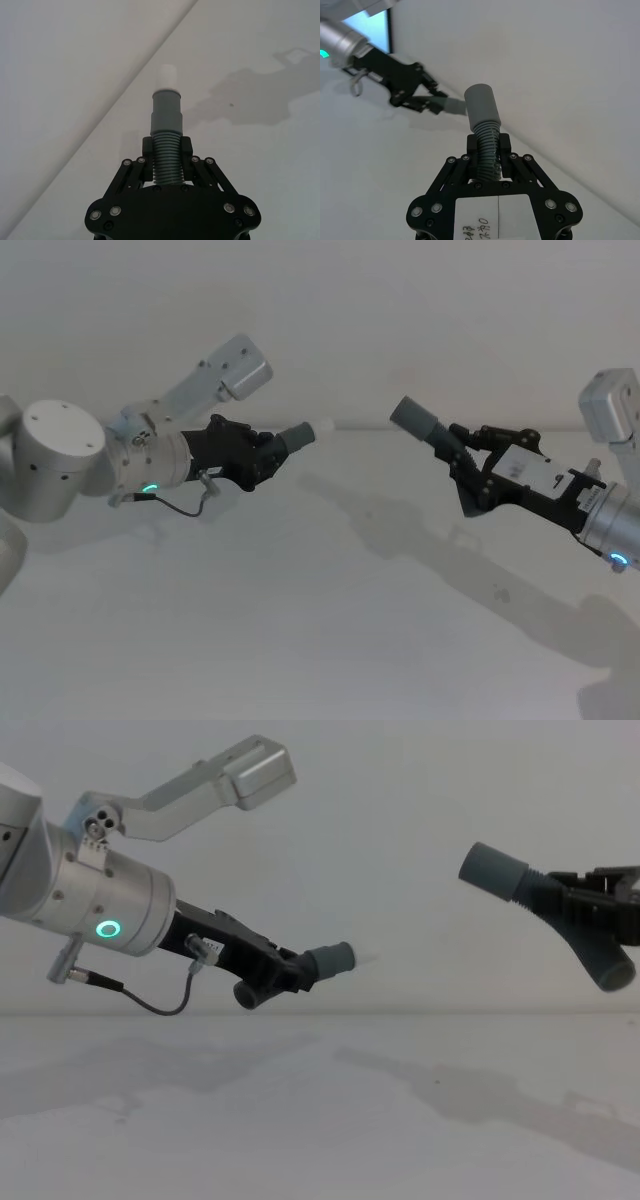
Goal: Use both hands to pick up one end of the pipe from the table, align the ends, and insert them.
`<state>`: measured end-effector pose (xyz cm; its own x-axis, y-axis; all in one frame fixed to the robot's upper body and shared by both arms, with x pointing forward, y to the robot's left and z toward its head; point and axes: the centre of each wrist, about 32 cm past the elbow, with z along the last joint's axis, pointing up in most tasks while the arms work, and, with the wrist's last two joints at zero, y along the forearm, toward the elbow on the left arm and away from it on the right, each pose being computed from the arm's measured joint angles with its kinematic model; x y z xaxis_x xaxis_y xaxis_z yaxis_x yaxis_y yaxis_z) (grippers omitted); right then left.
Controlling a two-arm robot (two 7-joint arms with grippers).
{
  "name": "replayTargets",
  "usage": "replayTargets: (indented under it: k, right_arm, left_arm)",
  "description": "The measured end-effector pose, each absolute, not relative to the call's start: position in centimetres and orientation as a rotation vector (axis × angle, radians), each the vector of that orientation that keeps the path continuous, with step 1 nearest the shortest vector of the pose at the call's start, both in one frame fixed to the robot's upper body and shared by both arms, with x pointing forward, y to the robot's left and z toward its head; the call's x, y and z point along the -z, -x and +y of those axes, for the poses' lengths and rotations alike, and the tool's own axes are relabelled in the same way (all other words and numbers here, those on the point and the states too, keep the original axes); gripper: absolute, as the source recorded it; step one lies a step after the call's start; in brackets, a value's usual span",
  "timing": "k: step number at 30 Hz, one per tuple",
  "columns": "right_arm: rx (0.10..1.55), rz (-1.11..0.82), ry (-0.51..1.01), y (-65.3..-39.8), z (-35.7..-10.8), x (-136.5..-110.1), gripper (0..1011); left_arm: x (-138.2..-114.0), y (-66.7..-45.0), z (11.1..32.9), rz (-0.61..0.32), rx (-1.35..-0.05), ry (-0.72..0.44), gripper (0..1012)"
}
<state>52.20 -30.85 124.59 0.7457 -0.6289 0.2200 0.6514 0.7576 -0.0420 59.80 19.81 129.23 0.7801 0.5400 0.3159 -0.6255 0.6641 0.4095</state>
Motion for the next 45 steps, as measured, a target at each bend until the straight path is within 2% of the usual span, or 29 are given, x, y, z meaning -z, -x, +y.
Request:
replayTargets:
  k: [16, 27, 45]
  right_arm:
    - [0.496, -0.181, 0.133, -52.5, -32.5, -124.4, 240]
    - [0.436, -0.162, 0.139, -52.6, -32.7, -124.0, 241]
    - [0.394, -0.125, 0.173, -52.6, -33.1, -123.2, 240]
  left_arm:
    - [-129.1, -60.8, 22.2, -0.254, -0.488, -0.478, 306]
    - [-128.9, -61.0, 23.5, -0.297, -0.368, -0.416, 306]
    - [-129.1, -60.7, 24.6, -0.332, -0.246, -0.369, 306]
